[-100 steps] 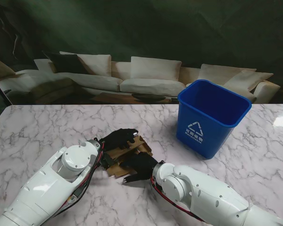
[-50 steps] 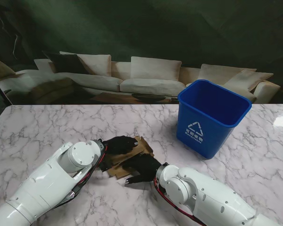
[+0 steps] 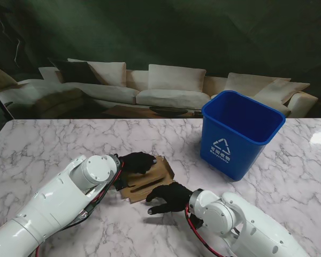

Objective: Fold the flattened cardboard along its creases and drop it into the bin

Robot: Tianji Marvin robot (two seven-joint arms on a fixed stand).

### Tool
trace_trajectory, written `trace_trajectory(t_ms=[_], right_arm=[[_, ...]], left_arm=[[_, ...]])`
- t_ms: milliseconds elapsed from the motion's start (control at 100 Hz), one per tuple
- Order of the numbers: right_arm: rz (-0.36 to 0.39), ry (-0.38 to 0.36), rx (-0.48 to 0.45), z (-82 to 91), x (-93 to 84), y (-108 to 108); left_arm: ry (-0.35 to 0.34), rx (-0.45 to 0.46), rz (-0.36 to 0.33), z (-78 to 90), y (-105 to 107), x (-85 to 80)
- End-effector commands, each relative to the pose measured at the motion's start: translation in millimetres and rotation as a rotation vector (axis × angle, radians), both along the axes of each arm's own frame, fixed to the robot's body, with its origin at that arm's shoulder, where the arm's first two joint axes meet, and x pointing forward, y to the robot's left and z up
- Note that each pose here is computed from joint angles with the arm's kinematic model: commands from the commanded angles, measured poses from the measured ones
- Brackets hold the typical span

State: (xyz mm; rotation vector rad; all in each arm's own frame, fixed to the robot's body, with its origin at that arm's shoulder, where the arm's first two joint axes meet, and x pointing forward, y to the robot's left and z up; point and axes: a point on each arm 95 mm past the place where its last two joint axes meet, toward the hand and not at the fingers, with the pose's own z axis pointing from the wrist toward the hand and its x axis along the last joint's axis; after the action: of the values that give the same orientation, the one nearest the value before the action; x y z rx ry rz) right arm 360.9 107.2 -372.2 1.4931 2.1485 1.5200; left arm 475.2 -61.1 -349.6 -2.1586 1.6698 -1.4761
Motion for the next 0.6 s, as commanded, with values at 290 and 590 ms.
trace_trajectory(t_ms=[290,590], right_arm=[[0.033,-0.154,0.074,20.7,-9.9,-5],[0.056,-0.177,0.02,9.3,3.9,6]], left_arm=[[0.081,0.043,0.012,-24.6,9,-7.2],[0.076,0.023,0.019,-23.7,6,-7.2]])
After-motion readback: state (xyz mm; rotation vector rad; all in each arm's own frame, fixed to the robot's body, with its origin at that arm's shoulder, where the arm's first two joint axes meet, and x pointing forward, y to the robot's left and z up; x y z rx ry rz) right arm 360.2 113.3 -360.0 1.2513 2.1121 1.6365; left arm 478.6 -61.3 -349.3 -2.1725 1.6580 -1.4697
